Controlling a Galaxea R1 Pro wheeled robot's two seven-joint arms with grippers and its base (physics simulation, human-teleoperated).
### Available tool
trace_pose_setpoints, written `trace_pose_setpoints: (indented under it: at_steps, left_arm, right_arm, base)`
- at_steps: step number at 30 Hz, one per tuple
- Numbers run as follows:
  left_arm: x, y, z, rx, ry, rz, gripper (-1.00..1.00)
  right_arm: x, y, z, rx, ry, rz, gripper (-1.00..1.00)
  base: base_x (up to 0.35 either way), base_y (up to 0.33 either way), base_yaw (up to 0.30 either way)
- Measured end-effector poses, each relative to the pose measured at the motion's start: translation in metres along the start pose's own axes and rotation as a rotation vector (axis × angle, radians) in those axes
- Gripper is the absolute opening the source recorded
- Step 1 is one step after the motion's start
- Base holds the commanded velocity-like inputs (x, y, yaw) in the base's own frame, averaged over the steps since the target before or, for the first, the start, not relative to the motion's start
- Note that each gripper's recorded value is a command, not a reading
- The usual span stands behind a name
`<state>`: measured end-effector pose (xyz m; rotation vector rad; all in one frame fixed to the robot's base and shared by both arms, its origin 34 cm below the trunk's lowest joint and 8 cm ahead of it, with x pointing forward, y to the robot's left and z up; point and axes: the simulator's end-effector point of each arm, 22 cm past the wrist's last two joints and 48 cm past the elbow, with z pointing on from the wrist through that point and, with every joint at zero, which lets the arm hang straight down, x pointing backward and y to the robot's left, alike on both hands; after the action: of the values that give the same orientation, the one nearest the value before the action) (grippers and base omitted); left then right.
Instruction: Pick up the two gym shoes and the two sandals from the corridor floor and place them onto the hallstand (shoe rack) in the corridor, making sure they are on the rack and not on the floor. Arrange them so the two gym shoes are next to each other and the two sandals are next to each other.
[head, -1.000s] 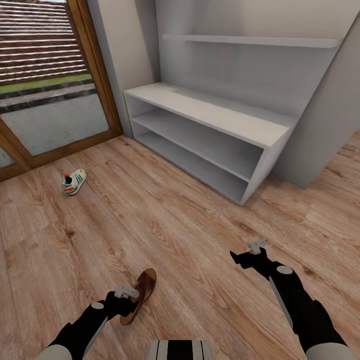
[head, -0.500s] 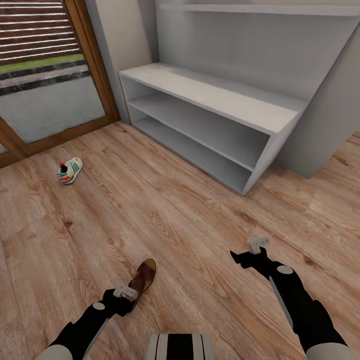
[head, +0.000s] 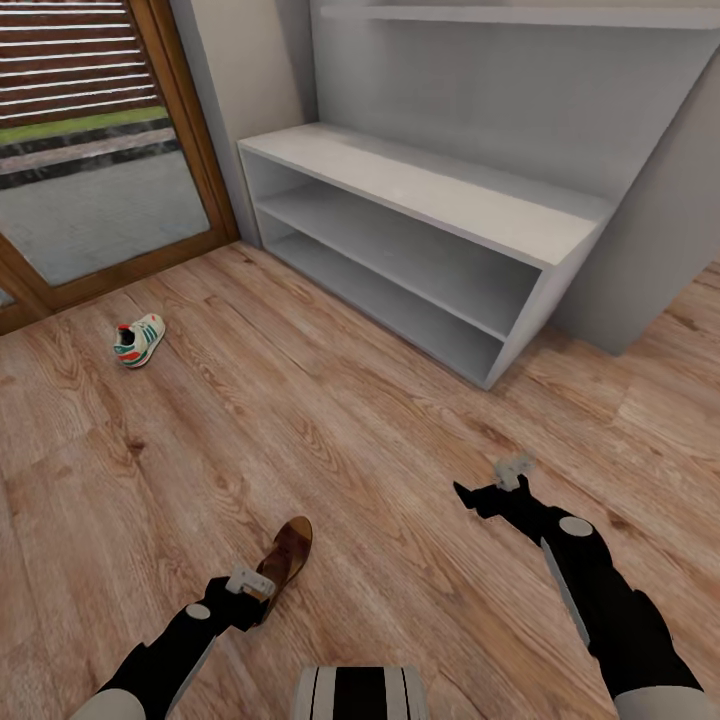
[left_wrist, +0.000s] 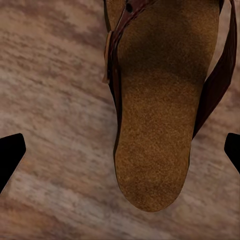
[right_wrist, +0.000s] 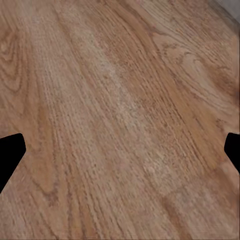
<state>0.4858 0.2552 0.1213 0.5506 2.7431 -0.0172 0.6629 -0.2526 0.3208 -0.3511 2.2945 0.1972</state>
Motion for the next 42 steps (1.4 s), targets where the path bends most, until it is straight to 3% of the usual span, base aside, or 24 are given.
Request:
trace_pose_setpoints:
  at_steps: [9,22,30,42]
  left_arm:
    - [-0.004,0.000,0.000,-0.001,-0.007,-0.001,1.00]
    - [-0.010,-0.002,0.000,0.001,-0.013,0.010,1.00]
    - [-0.020,-0.023,0.002,0.020,-0.022,0.051,1.00]
    - [0.001,-0.032,0.014,0.037,0.019,0.064,1.00]
  right_arm:
    - [-0.034,0.006,-0.007,-0.009,-0.070,-0.023,1.00]
    - [-0.034,0.010,-0.007,-0.016,-0.069,-0.025,1.00]
    - [-0.033,0.008,-0.007,-0.012,-0.068,-0.024,1.00]
    - [-0.008,0.009,0.006,-0.020,-0.025,-0.012,1.00]
  base:
    - [0.000,0.000,0.000]
    - [0.000,0.000,0.000]
    - [0.000,0.000,0.000]
    - [0.000,0.000,0.000]
